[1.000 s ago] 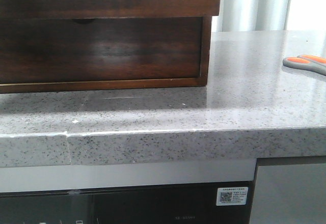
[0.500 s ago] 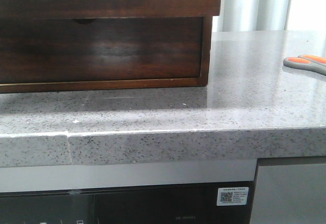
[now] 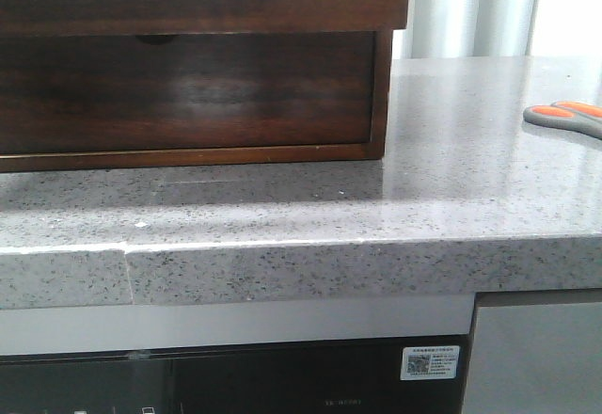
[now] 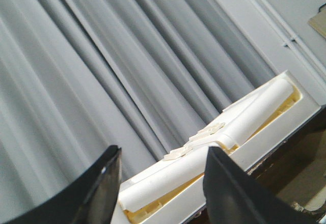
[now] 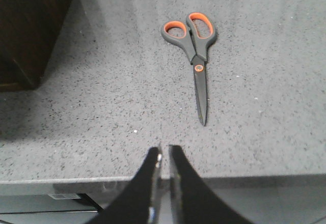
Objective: Put scissors in drawer with both arms
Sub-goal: 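Move the right gripper above the grey-and-orange scissors, then close the right gripper on the scissors near the pivot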
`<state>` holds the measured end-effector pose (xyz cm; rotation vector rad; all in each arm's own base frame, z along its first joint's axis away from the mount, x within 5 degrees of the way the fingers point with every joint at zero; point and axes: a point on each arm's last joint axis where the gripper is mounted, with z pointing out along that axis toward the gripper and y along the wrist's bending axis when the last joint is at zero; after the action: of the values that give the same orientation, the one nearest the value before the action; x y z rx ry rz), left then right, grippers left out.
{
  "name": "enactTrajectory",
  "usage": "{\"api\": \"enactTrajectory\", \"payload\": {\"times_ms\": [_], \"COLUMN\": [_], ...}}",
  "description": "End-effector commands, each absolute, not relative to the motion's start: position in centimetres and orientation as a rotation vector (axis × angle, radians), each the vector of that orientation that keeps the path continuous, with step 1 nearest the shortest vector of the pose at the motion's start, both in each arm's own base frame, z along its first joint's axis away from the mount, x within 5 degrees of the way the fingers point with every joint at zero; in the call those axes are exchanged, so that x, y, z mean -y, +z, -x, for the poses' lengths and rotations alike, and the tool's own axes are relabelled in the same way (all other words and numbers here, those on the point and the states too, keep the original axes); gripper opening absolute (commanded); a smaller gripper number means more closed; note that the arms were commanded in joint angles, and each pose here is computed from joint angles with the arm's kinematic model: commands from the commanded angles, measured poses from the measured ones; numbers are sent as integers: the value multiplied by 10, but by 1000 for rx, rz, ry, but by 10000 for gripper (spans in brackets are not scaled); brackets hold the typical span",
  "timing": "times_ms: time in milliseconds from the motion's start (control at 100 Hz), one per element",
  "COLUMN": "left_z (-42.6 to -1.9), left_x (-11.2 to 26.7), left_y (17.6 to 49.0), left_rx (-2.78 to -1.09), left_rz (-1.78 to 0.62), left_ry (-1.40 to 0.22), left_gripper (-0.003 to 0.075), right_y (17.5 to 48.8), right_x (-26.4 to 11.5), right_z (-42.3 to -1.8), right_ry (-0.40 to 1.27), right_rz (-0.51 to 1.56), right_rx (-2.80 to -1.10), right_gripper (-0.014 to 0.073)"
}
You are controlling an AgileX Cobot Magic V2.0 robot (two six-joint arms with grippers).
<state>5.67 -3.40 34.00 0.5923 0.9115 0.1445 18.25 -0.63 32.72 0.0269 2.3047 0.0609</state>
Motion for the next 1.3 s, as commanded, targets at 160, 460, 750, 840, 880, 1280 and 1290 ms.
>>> {"api": "enactTrajectory", "payload": {"times_ms": [160,460,750,840,880,1280,1290], "left_z": [-38,-37,-38,-38,-38,-38,-38], "left_x": [24,24,24,24,24,24,24], "left_y": [351,350,350,350,350,350,350], "left_rx": [-878,-880,-887,-887,-887,-887,-887], "left_rz": [-496,-495,-495,-495,-495,-495,-495], "left_ry": [105,107,108,108,108,108,108], "left_gripper": [328,328,328,328,328,328,328], "right_y": [341,325,308,304,302,276,276], "right_x": [17,29,32,33,33,35,35], "right_z": [-252,-312,-348,-356,-360,-377,-376], "right_ry": [-1,-77,-68,-66,-65,-53,-52], "right_rz": [10,35,36,36,36,38,38], "right_rx": [-2402,-2592,-2673,-2686,-2693,-2788,-2790], "right_gripper": [334,334,334,334,334,334,334]}}
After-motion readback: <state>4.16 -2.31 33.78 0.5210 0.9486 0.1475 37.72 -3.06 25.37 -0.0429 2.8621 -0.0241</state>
